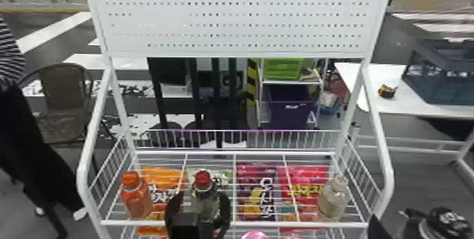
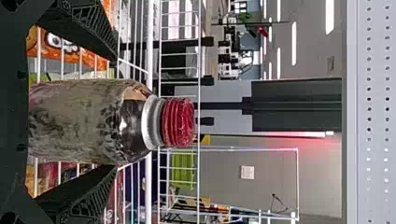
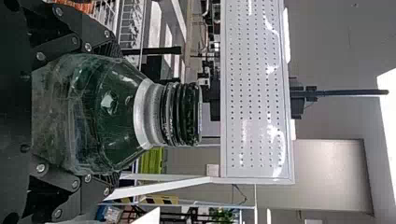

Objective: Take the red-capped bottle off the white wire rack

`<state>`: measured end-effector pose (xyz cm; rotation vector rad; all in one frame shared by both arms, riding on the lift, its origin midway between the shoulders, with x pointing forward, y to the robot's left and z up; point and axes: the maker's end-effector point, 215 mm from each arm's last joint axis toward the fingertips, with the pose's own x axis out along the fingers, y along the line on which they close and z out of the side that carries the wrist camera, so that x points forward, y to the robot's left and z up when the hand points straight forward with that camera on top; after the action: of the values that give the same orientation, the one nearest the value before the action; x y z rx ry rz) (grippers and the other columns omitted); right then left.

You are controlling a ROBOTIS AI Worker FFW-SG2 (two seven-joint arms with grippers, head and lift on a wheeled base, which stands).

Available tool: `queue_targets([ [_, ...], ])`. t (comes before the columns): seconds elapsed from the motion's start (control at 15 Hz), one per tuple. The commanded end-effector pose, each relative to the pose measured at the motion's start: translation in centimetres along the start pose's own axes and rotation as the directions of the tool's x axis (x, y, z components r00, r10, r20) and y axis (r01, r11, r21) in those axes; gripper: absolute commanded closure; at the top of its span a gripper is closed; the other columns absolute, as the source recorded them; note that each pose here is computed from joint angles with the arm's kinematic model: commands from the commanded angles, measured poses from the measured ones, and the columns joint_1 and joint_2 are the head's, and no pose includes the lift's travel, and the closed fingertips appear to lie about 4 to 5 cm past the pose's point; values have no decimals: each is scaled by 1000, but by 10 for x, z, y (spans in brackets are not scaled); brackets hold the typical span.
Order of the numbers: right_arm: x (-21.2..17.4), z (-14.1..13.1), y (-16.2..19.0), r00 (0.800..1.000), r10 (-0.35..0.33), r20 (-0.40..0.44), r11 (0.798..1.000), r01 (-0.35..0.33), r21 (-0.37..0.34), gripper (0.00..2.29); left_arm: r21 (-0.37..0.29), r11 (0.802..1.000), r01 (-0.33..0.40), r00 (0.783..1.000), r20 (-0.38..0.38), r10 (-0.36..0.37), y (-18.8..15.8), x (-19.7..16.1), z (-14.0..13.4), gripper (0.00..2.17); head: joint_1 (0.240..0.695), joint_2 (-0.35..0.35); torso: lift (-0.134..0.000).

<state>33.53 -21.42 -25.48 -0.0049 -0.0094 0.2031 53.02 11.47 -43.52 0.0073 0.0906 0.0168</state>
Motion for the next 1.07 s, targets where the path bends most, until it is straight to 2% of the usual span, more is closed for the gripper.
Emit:
queue_targets([
  [0.0,-2,1,-4,1000,-5,-1,1000,5,-2,481,7,1000,-3,1000,-3,3,-1,10,-1,87,499,0,0],
  [0.07,-2,2,-4,1000,-6,2,1000,6,-4,481,11,1000,-3,1000,-7,3,0,11,-2,90,499,0,0],
  [0.13,-3,2,-7,1000,-11,1,1000,11,-4,481,12,1000,-3,1000,-6,3,1,11,-2,201,499,0,0],
  [0.2,-3,2,-8,1000,-12,1,1000,12,-5,481,14,1000,2,1000,-5,-1,0,11,-2,613,499,0,0],
  [0.33,-4,3,-8,1000,-12,6,1000,12,-3,481,9,1000,1,1000,0,-1,-1,11,1,1848,499,0,0],
  [0.4,-4,3,-8,1000,-12,7,1000,12,-2,481,9,1000,5,1000,1,-5,-2,8,3,1990,499,0,0],
  [0.6,-4,5,-8,1000,-12,12,1000,12,-1,481,-5,1000,16,1000,16,-16,-5,-3,21,1986,499,0,0],
  [0.87,-4,7,-6,1000,-9,16,1000,9,0,481,22,999,29,1000,-8,-29,-3,-30,69,1986,499,0,0],
  [1.0,-5,8,-5,1000,-8,21,1000,8,1,481,29,999,31,999,7,-32,8,-51,101,1986,499,0,0],
])
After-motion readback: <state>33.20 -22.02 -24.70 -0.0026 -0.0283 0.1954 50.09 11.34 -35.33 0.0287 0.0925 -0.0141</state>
